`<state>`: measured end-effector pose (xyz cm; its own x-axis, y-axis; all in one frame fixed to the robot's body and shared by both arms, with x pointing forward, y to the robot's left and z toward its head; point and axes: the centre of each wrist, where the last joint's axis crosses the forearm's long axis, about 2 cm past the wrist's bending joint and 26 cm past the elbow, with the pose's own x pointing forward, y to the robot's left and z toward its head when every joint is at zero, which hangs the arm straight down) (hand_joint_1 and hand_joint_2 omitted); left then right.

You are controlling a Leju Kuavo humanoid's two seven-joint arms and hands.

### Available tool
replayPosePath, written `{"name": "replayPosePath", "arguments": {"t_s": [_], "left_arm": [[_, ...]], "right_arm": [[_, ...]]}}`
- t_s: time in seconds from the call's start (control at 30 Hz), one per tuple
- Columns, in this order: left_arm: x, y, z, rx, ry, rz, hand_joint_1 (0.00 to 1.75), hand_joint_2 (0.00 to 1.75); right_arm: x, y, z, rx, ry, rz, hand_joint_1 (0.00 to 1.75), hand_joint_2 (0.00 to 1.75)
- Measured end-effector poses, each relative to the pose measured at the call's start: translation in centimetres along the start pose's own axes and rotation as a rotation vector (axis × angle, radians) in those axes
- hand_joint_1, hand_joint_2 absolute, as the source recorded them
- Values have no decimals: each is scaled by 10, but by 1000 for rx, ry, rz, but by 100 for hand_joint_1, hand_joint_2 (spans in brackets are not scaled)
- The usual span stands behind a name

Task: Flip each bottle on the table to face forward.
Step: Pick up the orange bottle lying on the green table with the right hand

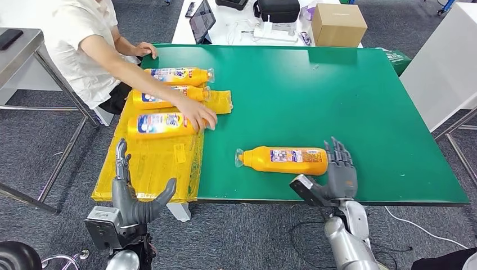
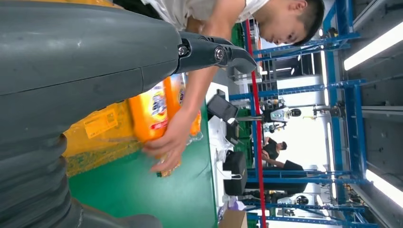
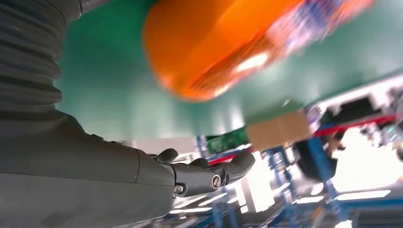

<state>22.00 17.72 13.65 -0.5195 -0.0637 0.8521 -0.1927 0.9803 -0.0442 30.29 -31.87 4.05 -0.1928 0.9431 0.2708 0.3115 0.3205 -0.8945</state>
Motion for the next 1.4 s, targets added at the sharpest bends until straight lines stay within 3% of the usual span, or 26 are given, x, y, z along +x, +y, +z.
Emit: {"name": "replayPosePath", "arguments": {"t_s": [0.23,0.6,1.0,1.1,1.13,1.23,1.27,1.4], "left_arm": [[1,-6,-1,-38,-3,12,0,175],[2,-10,-5,-72,-6,21,0,175],[1,-14,-2,-126,25,-2,0,175],[0,-14,4,-200,98,-7,0,175],[0,-14,6,-228,125,-1,0,175],[0,-15,7,-269,157,15,0,175],[0,-16,7,-277,164,18,0,175],[0,-16,9,-300,187,32,0,175]], "right_arm": [[8,14,-10,115,-50,-3,0,175],[14,15,-31,235,-130,-43,0,175],[17,12,-42,314,-42,-51,0,175],[10,4,-55,394,52,-18,2,175],[6,1,-60,427,75,-9,35,175],[-1,-4,-66,491,99,3,164,175],[-2,-5,-68,509,104,9,175,175],[-7,-10,-74,558,104,44,175,175]]}}
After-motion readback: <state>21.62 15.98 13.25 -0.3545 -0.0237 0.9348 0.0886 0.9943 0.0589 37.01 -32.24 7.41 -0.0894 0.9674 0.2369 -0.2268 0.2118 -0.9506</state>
